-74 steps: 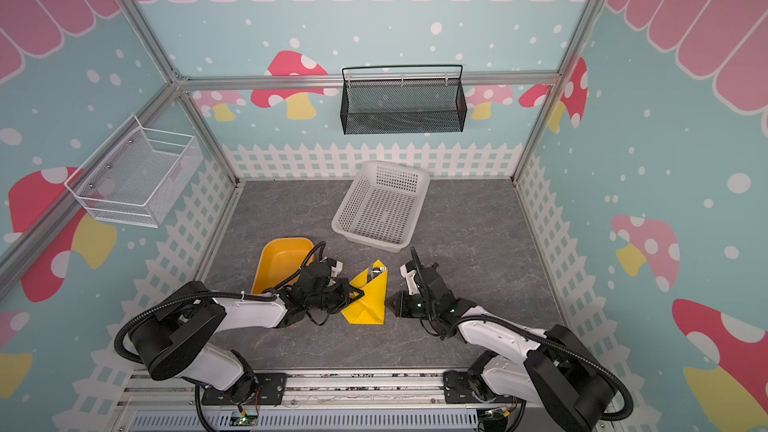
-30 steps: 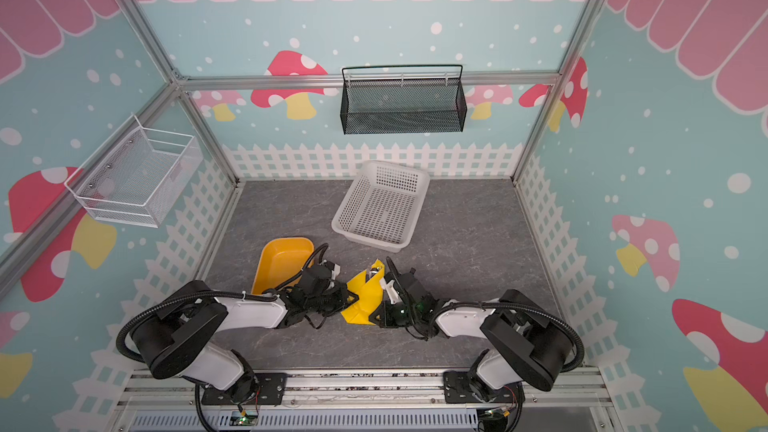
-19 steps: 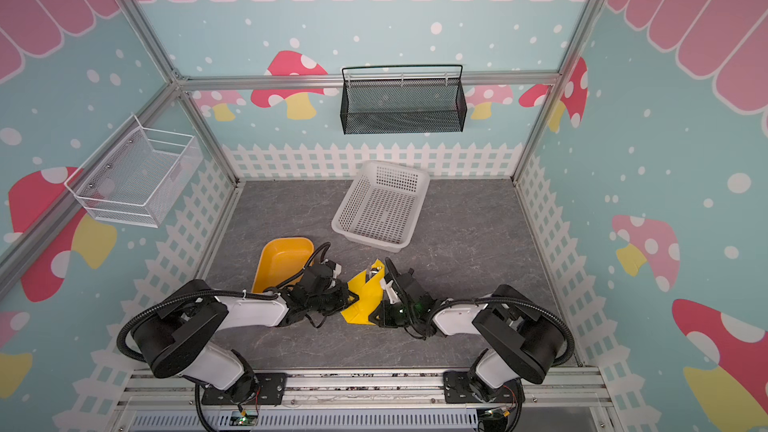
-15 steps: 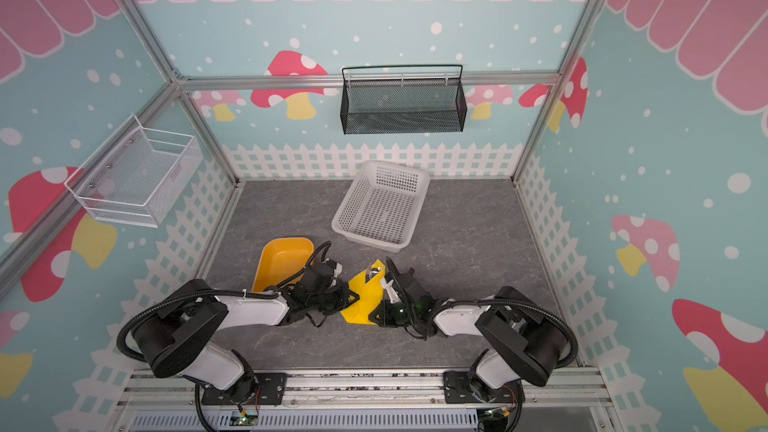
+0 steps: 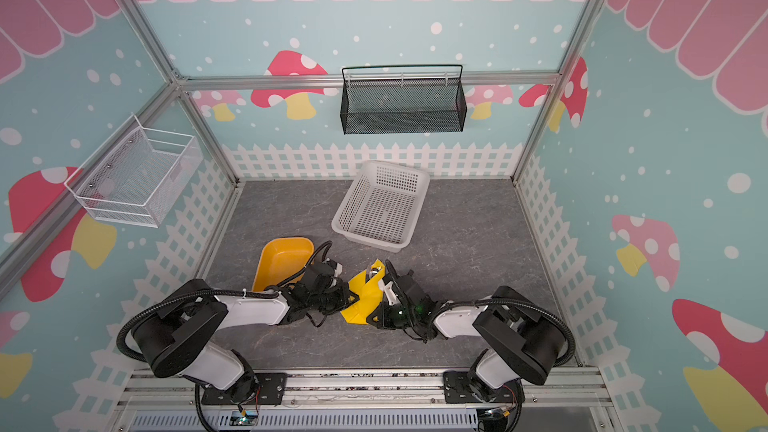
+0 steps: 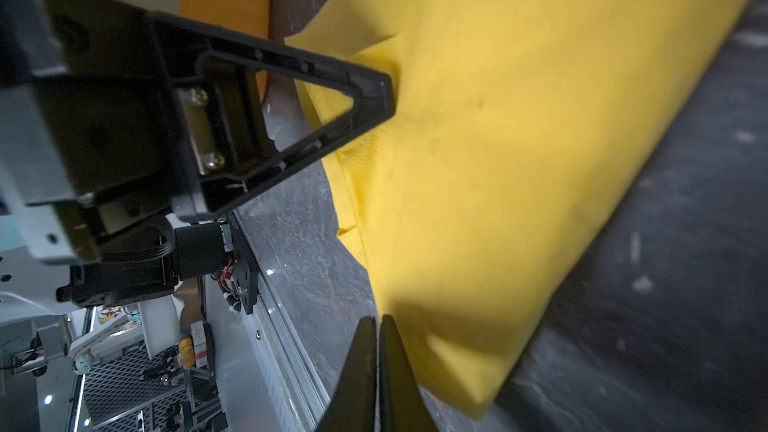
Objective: Place the utensils on the paper napkin and roll it up
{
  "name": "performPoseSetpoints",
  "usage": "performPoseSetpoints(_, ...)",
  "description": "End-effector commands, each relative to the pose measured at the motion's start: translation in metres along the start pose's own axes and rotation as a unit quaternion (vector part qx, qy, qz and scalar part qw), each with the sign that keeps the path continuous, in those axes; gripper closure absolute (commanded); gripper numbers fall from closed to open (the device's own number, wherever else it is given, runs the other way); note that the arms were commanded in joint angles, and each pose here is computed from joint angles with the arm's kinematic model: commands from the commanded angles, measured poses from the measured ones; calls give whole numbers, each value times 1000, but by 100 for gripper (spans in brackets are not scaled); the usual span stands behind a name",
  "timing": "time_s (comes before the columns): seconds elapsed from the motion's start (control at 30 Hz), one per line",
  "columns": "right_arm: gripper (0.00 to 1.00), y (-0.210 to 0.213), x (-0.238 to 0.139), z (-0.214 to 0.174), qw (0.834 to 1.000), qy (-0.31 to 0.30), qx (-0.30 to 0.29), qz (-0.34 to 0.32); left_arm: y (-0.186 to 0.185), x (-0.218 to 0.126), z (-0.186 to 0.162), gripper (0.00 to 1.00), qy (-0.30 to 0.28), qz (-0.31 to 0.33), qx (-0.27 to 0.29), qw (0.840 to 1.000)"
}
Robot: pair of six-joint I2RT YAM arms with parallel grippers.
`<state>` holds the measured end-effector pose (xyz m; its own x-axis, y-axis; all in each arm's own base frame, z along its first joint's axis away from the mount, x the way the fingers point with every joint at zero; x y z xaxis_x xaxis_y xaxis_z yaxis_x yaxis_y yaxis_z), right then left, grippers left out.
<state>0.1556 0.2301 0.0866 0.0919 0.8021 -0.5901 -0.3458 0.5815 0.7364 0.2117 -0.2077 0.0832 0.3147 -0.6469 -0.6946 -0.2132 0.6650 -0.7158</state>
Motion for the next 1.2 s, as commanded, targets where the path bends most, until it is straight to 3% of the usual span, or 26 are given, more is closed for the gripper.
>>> performPoseSetpoints(0.0,91,-6,4,-8,1000,8,11,-4,5,3,1,95,1,9,-6,1000)
performPoseSetpoints(0.27,88,-4,-1,-8,1000,3,19,-9,5,4,1,95,3,8,-10,1000)
performPoseSetpoints(0.37,87,15,-16,2,999,-32,0,20,5,4,1,95,5,7,-8,1000)
performPoseSetpoints(0.47,87,9,-29,3,998,-65,-2,-21,5,5,1,95,4,9,-8,1000)
performPoseSetpoints(0.93,88,-24,-8,-22,999,5,30,-42,8,5,0,95,4,8,-12,1000)
performPoseSetpoints(1.17,87,-9,-17,-17,1000,-4,19,-5,7,6,0,95,6,3,-14,1000)
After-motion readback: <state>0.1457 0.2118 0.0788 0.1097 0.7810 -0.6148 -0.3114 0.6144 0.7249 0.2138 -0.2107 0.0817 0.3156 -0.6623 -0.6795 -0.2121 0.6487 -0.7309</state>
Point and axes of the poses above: each gripper's point midway between its finger pads, its own x axis out along the fingers, its own y axis along the line the jaws close on, z = x × y, the point moved 9 cm from there along -x, back along the fingers, and after that the axes turned 9 degrees about -x, right-handed, at the moved point
